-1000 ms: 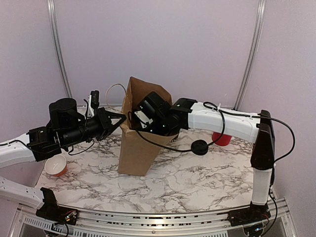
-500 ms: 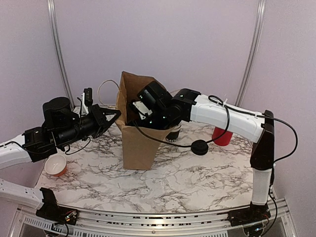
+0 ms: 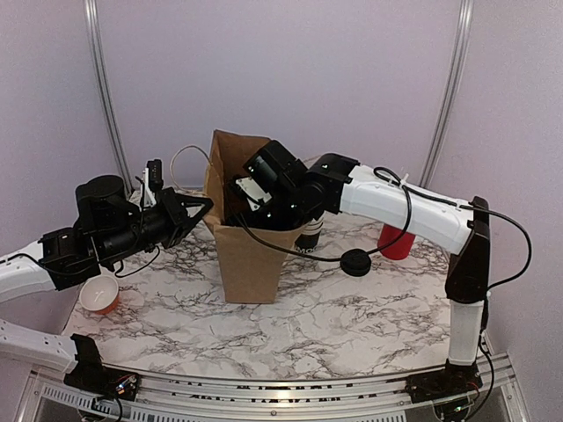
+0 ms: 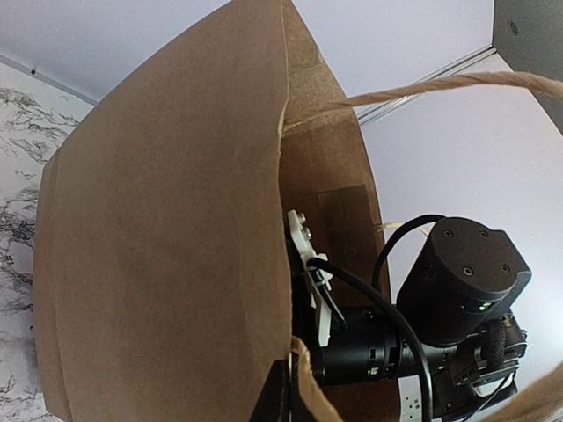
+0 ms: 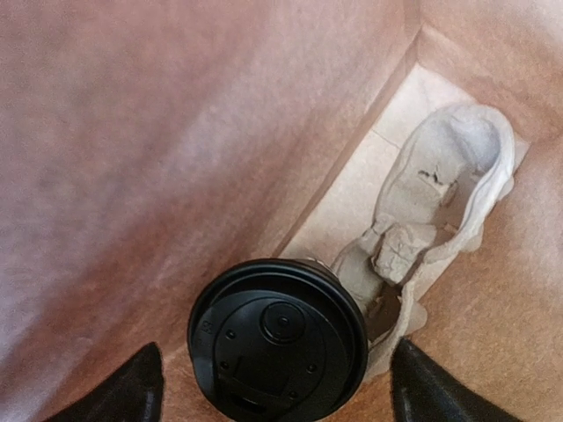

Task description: Pack the takeout coffee

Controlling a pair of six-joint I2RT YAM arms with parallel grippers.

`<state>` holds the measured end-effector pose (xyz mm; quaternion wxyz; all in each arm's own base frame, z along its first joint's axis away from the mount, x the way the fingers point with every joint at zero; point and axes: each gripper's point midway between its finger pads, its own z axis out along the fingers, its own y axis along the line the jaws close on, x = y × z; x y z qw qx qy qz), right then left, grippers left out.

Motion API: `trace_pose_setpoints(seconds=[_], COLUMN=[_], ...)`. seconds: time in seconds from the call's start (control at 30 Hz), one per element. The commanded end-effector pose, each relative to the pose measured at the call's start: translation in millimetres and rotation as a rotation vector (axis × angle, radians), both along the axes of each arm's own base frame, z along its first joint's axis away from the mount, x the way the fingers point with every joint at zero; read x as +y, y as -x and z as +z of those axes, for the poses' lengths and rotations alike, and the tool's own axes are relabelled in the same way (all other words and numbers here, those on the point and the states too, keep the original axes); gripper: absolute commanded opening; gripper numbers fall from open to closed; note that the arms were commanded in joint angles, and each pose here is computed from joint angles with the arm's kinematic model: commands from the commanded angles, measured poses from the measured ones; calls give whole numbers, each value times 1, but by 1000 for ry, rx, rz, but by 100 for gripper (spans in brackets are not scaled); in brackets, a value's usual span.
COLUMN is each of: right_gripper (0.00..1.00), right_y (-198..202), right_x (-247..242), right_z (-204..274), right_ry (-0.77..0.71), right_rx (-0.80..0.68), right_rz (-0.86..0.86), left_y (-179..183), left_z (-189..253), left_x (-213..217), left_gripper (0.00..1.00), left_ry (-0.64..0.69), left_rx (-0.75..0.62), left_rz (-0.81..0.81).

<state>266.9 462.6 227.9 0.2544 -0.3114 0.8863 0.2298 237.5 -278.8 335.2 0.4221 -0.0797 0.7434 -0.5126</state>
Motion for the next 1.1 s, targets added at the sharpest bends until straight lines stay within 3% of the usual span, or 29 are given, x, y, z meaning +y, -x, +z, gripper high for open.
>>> trace_pose_setpoints(seconds=[0.0,0.57,1.07], right_gripper=[90,100,100], right_y=[4,7,6], right_x=[5,4,-3], right_z=[16,54,95], right_ry=[-11,-41,-98], right_rx=[-26,-107,-195], right_rz=[19,37,38], left_y=[-5,-9,-12], left_z=[5,-15,-26], left_x=[18,28,26], left_gripper=[0,0,0], left_ry=[10,-43,-85], left_rx=[-12,36,59], left_rz=[70,110,107])
